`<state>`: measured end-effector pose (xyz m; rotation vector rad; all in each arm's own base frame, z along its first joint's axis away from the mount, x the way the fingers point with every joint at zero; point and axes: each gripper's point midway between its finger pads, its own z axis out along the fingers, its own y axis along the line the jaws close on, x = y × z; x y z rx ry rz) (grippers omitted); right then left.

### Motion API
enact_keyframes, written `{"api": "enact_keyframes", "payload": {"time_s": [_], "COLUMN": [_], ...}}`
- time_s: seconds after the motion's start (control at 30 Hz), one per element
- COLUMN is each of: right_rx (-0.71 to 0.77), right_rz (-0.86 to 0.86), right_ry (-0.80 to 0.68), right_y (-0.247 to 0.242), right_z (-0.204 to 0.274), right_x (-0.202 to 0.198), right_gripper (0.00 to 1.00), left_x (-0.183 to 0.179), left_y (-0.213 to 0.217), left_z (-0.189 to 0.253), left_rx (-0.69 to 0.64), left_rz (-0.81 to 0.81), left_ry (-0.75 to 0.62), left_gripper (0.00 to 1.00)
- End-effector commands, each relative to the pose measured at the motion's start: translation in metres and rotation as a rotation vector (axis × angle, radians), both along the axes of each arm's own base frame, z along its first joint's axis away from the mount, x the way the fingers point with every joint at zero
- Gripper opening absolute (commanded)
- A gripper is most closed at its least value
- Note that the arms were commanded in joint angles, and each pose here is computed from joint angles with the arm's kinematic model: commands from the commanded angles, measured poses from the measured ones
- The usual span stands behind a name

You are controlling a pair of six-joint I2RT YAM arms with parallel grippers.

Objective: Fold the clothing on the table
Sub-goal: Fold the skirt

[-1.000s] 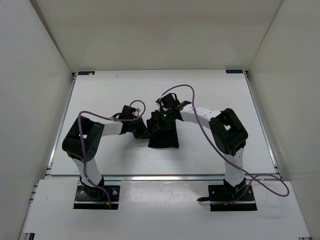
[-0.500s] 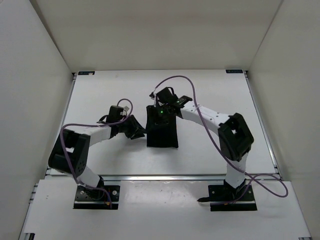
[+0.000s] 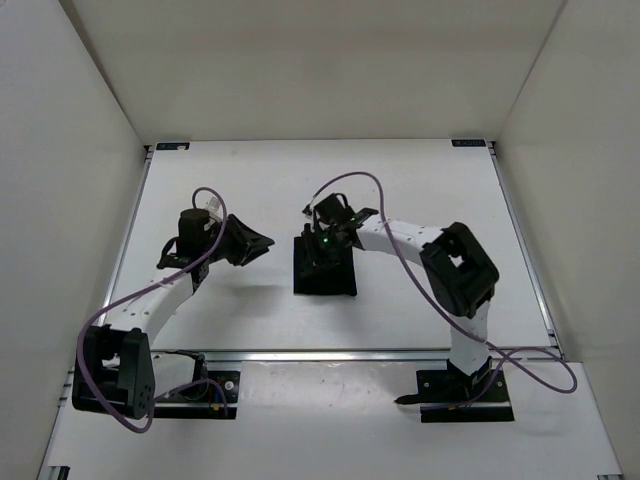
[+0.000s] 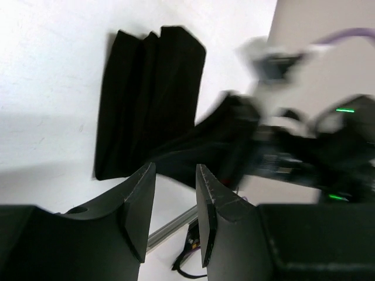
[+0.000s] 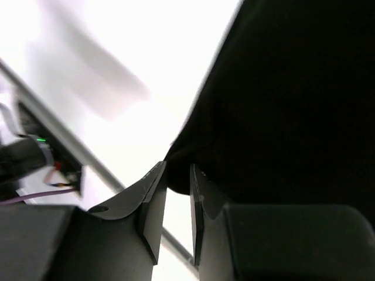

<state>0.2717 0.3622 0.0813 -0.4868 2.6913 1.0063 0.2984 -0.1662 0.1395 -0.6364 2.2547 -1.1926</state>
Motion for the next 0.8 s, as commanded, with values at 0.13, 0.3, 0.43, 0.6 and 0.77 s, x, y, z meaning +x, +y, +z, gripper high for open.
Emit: {"api": "enact_keyframes", "payload": {"time_s": [0.13,0.3,0.43,0.6,0.77], "right_rx": [-0.062,-0.072,-0.056,0.09,0.024], "right_rz": [0.015,0.051,-0.035,-0.177,-0.236], "right_ry": [0.065,-0.045,-0.135,-0.142,-0.22], "right_y": [0.014,0.02,-0.008,-0.065,-0.106], "right_z": [-0.039,0.004,0.058,0.097,0.103], "right_x": [-0.016,0.002,0.016,0.015,0.02], "right_gripper": [0.22,0.31,0.4,0.53,0.58], "left_x": [0.003,-0.002,-0.001,-0.005,-0.011], "left_y": [0.005,0.005,0.009,0.007,-0.002], "left_z": [0.029,0.029,0.037,0.034,0.032], "left_rx": [-0.035,-0.032,-0.022,-0.02,0.004], "left_rz": [0.021,0.001,0.012,0.005,-0.069], "left_ry": [-0.056,-0.05,-0.068,-0.061,-0.044], "left_gripper": [0.44,0.45,0.46,0.49,0.62]}}
